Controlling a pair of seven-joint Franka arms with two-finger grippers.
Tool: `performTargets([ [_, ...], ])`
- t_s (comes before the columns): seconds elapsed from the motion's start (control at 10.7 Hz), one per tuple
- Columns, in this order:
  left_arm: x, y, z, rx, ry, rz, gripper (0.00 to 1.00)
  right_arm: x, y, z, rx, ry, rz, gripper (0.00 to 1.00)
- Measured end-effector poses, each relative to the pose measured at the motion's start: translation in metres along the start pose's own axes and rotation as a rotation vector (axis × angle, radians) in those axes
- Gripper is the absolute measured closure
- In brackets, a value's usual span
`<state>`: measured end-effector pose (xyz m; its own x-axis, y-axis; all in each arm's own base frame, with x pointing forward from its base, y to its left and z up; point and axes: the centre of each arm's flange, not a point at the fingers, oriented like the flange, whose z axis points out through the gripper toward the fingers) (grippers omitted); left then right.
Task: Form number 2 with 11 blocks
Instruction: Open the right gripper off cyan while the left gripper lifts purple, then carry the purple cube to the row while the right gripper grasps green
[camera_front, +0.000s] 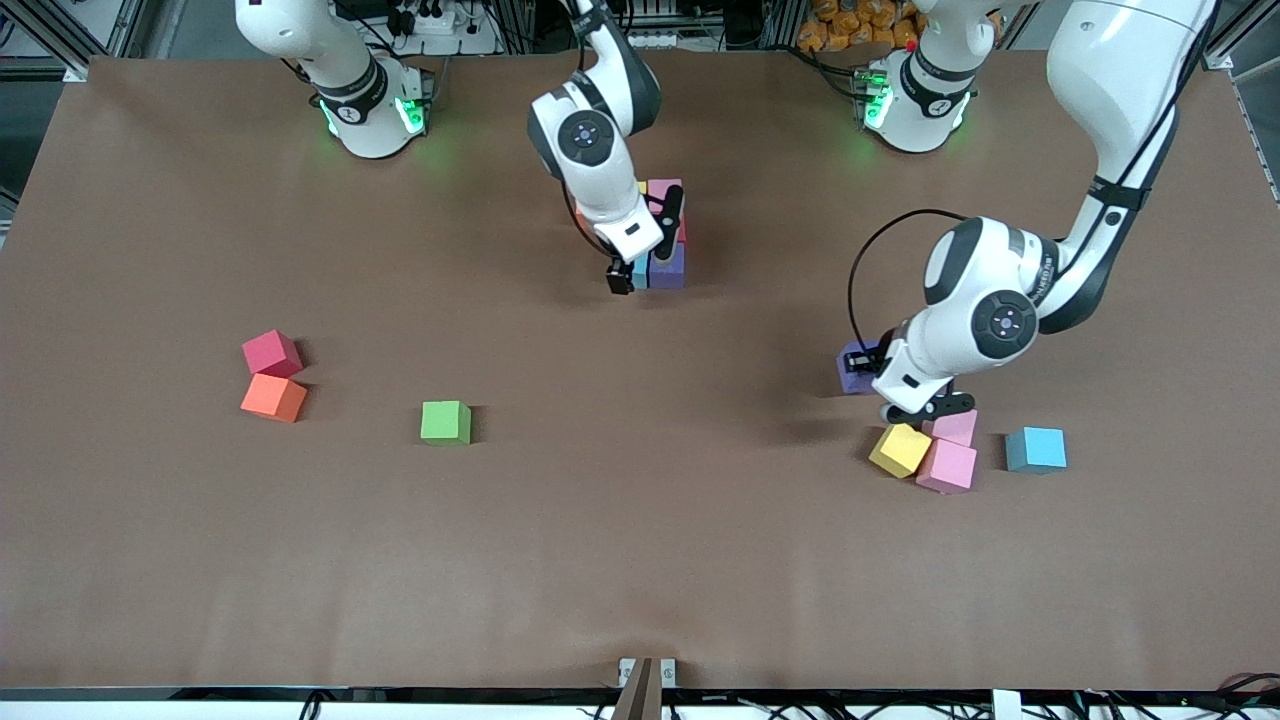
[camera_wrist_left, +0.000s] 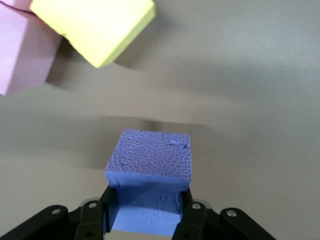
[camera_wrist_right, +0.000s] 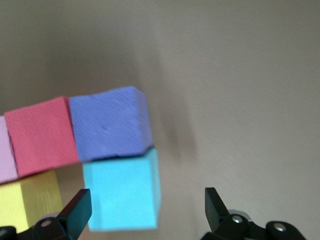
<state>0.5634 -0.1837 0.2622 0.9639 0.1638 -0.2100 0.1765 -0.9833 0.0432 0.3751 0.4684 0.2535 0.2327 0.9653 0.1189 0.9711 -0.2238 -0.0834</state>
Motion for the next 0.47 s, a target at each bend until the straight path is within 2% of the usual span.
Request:
performTargets([
  [0.19, -0.008, 0.016, -0.009, -0.012, -0.003, -0.028, 0.49, -0.030, 0.047, -0.032, 0.025, -0.018, 0.093, 0.00],
  [0.47, -0.044, 0.075, -0.032, -0.061, -0.030, -0.138, 0.49, -0.080, 0.117, -0.075, -0.019, -0.002, 0.278, 0.00],
])
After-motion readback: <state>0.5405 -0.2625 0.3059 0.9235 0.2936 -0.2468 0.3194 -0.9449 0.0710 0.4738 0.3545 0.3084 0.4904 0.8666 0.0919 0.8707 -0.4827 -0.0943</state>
